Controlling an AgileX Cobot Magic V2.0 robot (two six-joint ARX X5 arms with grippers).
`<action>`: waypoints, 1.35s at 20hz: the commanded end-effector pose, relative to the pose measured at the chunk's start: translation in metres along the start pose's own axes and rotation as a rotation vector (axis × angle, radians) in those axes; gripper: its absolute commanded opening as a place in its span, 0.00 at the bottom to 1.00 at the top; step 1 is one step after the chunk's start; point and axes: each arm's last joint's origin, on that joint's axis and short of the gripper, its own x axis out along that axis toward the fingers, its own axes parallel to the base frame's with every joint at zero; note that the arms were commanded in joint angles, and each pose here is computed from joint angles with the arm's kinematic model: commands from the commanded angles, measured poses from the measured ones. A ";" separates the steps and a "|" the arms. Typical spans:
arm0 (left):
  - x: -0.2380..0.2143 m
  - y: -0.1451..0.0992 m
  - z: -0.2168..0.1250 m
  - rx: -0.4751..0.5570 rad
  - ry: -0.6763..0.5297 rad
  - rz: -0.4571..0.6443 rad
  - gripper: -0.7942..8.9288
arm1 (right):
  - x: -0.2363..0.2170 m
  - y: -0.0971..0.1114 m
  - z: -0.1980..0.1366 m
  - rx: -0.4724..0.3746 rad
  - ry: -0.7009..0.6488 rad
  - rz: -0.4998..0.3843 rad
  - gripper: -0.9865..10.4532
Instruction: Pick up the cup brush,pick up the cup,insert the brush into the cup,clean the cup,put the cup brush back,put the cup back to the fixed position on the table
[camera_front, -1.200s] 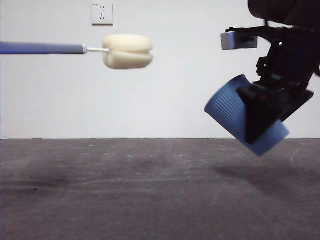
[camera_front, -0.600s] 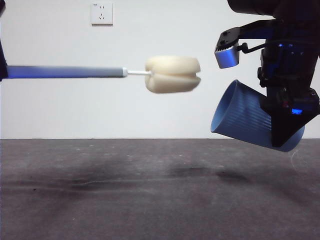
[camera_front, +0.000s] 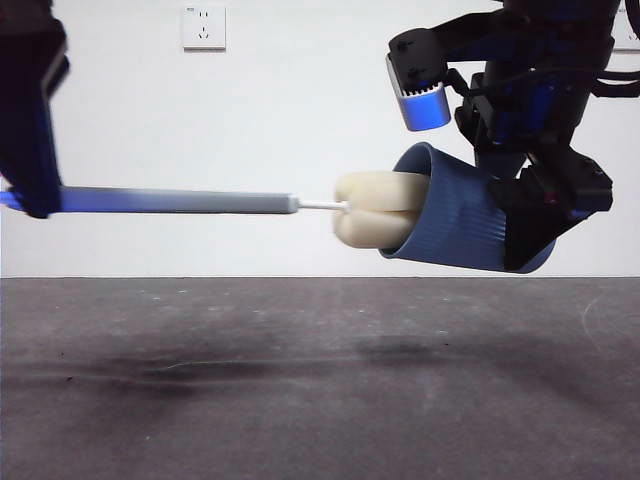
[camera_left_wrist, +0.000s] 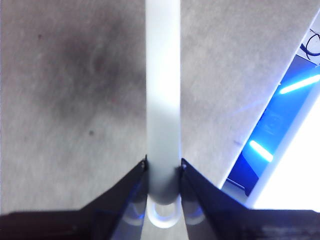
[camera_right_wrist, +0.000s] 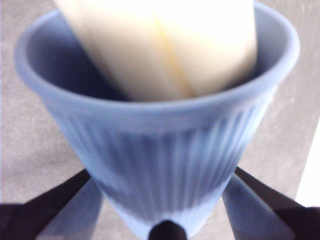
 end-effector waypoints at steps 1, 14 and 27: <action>0.007 -0.004 0.007 0.032 -0.026 -0.012 0.07 | -0.003 0.001 0.006 -0.064 -0.023 -0.017 0.07; 0.022 -0.016 0.017 -0.009 0.030 0.014 0.07 | -0.015 0.013 0.025 -0.132 -0.067 -0.031 0.07; -0.037 -0.020 -0.035 -0.076 0.069 0.106 0.07 | -0.015 0.014 0.025 -0.134 -0.063 -0.023 0.07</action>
